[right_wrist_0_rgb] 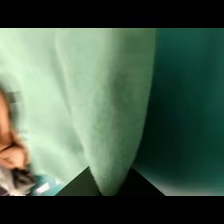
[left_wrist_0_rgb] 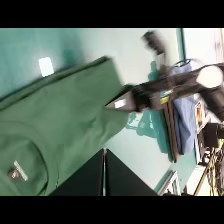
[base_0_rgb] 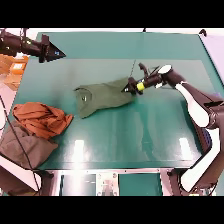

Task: Fold the shirts.

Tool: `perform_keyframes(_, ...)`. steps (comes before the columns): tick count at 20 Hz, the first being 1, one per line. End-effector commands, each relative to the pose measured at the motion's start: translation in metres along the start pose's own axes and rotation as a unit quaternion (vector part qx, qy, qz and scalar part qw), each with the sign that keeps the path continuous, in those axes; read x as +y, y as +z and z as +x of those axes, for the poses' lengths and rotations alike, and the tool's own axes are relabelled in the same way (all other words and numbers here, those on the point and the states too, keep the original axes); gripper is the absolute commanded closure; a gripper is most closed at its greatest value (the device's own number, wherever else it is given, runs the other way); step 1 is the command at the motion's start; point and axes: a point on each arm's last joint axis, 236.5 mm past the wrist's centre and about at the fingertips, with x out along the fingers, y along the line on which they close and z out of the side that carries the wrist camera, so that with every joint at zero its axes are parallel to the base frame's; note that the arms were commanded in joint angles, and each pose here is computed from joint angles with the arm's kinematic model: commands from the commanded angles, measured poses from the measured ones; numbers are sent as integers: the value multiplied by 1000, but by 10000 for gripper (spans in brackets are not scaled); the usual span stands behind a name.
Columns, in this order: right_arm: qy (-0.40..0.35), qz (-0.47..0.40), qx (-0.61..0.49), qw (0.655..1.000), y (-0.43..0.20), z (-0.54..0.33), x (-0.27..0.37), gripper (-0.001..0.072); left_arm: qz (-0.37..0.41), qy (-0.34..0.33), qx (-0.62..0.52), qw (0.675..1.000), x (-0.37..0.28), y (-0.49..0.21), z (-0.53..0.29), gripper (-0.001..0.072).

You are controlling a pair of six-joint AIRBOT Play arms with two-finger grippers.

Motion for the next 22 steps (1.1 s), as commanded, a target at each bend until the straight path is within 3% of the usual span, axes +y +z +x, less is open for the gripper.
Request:
perform_keyframes(1,-21,-49,-48,997,28,-75,45,692,0,-1,9,1000,-1,-4,-1,681)
perform_keyframes(7,-78,-25,-253,964,49,-309,50,692,1,-2,13,1000,-1,-6,-1,681)
perform_keyframes(14,-130,112,-406,898,7,-484,-65,692,1,-2,13,1000,-1,-6,-1,681)
perform_keyframes(18,-154,182,-434,869,-39,-537,-127,692,1,-2,13,1000,-1,-6,-1,681)
perform_keyframes(22,-158,198,-403,880,-75,-540,-138,692,0,-2,13,1000,-1,-6,-1,681)
